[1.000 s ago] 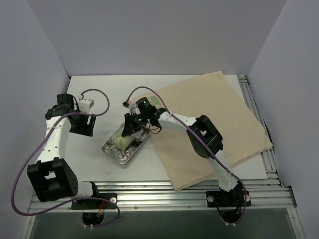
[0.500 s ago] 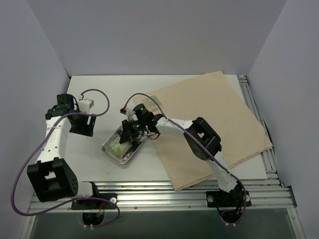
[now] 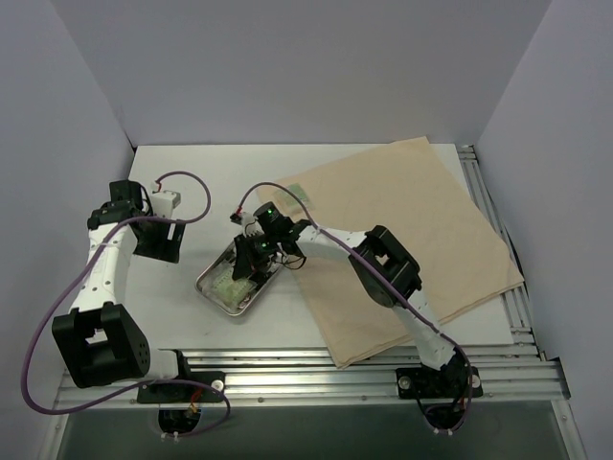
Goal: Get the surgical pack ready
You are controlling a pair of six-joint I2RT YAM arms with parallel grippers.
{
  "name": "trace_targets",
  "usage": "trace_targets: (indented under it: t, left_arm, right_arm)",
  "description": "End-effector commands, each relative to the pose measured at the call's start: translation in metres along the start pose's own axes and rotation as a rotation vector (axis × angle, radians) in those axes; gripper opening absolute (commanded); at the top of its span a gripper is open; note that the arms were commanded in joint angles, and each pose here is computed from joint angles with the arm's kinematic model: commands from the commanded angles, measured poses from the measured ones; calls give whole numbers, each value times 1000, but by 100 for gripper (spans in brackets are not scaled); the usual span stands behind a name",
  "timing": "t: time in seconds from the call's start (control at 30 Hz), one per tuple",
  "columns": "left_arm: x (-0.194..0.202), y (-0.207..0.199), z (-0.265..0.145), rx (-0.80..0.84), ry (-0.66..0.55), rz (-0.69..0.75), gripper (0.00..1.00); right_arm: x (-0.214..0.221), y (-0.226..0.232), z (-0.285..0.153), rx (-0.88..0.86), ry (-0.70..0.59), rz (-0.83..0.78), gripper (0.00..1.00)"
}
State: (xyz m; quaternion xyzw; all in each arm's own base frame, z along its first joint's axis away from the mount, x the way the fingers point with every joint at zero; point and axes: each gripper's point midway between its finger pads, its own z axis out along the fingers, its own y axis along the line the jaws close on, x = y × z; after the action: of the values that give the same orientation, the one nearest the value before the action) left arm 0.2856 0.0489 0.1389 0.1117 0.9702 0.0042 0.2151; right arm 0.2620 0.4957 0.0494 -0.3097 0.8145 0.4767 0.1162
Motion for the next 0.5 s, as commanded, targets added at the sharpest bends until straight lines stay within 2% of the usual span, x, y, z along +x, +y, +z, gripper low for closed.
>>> trace_targets:
  t: [0.0,0.2,0.47]
  left_arm:
    - [-7,5,-1,-5,-24,11,82]
    - [-9,7,-1,-7,-18,19,84]
    - [-14,8,-5,-9,-27,25,85]
  right_arm:
    - [-12,7,1,-5,-13,-37,21]
    - [-30,13,-11,46,-47,-87,43]
    - [-83,42,-57,126,-144,-201,54]
